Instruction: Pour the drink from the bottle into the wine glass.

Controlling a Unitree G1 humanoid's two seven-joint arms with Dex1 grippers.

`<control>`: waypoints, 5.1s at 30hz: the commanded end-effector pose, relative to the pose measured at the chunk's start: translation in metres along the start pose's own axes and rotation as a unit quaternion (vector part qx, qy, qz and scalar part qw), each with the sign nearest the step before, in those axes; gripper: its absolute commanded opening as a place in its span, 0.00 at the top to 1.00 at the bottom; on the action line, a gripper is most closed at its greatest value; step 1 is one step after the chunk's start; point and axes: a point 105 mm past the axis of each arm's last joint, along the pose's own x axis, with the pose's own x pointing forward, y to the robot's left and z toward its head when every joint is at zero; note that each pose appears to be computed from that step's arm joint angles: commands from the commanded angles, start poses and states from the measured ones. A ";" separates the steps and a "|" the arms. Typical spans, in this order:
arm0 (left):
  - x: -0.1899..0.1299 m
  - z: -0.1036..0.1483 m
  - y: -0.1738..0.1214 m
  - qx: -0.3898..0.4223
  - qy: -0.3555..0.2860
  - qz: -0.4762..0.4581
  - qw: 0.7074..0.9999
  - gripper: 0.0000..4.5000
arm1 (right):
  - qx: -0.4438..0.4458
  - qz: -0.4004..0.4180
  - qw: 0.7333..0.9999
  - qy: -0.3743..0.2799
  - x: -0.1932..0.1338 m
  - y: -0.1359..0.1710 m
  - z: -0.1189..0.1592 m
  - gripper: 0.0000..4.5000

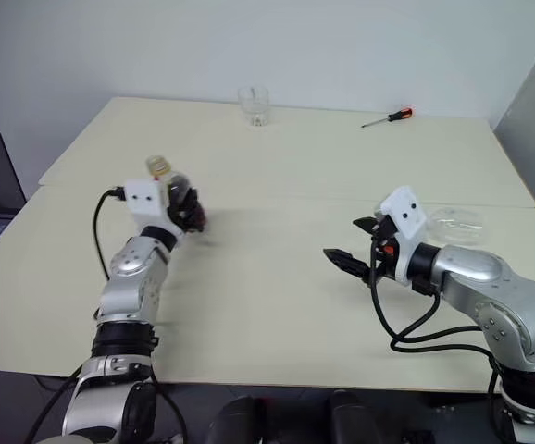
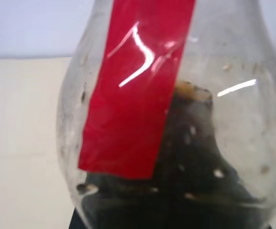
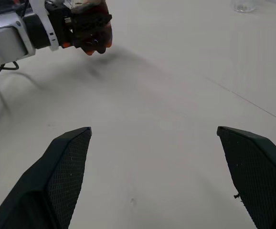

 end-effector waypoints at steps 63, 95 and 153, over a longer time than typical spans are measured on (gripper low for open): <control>-0.087 0.012 -0.149 0.128 0.065 -0.477 0.867 0.01 | 0.450 -0.314 0.820 -0.163 -0.027 -0.079 -0.042 0.00; -0.081 0.030 -0.155 0.175 0.035 -0.498 0.848 0.01 | 0.656 -0.367 0.627 -0.206 0.002 -0.160 -0.070 0.00; -0.146 0.010 -0.063 0.062 0.145 -0.359 0.920 0.00 | 0.051 -0.062 0.997 -0.001 0.175 0.004 -0.036 0.95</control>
